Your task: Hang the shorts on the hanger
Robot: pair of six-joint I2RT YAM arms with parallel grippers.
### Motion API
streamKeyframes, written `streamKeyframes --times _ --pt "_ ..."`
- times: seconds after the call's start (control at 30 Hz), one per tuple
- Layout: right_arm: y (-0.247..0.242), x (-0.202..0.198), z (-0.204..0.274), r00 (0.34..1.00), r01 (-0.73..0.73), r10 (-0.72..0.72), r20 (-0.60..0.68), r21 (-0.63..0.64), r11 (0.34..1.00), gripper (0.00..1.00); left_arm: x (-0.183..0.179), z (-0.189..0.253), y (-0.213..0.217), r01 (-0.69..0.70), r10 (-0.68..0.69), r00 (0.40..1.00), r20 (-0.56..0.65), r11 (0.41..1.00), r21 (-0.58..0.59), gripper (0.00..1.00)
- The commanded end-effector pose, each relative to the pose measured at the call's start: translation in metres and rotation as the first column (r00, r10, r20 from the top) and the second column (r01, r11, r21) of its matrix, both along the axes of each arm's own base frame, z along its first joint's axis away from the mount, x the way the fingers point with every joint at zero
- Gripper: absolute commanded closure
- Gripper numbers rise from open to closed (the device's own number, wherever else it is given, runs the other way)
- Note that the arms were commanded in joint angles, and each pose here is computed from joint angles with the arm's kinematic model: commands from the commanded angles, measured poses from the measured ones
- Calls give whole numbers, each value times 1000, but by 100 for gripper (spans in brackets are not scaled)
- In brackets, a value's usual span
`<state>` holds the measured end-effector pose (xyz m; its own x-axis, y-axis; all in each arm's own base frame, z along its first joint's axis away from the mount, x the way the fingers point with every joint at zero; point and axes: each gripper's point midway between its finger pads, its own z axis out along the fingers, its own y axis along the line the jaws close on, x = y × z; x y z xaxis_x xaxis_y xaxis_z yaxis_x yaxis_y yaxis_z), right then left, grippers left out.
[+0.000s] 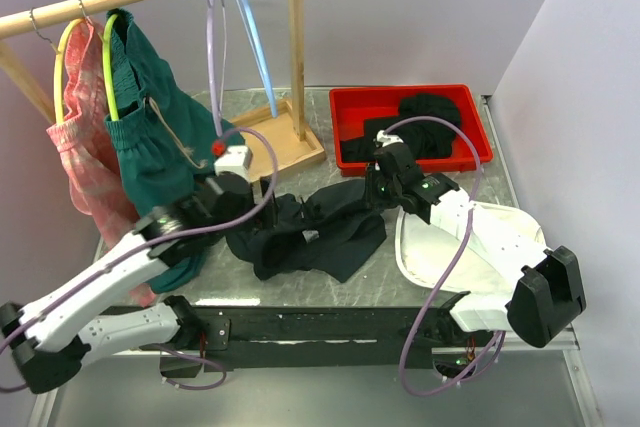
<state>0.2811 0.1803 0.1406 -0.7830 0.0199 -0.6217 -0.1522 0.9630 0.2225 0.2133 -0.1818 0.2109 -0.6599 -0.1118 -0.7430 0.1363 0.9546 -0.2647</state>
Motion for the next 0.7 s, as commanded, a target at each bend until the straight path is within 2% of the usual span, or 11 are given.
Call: streamKeyframes --times 0.0,0.1,0.13,0.2,0.23,0.3,0.33,0.47,0.57,0.67 --pt "6 19 25 994 6 -10 104 33 999 62 -12 62 4 97 -92 991 96 994 -56 7" --pt "9 21 29 993 0 -6 121 50 999 55 -19 123 5 156 -125 970 207 978 -138 8" --pt "11 22 32 992 -7 0 126 58 998 53 -22 161 10 164 -108 954 278 969 -186 9" --pt "13 22 32 992 -13 5 125 63 998 52 -21 193 18 149 -76 940 333 968 -200 10" --pt "15 22 33 992 -18 10 124 68 998 52 -16 227 28 111 -17 922 386 968 -224 12" --pt "16 21 33 992 -24 14 127 74 997 52 -10 252 43 49 52 903 427 974 -221 15" --pt "16 21 33 992 -26 16 129 77 997 51 -2 274 56 -27 139 876 462 970 -240 15" --pt "19 19 33 992 -38 26 127 92 995 51 30 293 75 -257 301 822 484 954 -158 15" --pt "20 18 33 991 -47 34 129 100 994 51 61 292 71 -348 343 809 478 934 -82 15" --pt "22 15 36 990 -61 46 136 107 992 51 90 288 70 -380 357 797 486 923 -57 16"
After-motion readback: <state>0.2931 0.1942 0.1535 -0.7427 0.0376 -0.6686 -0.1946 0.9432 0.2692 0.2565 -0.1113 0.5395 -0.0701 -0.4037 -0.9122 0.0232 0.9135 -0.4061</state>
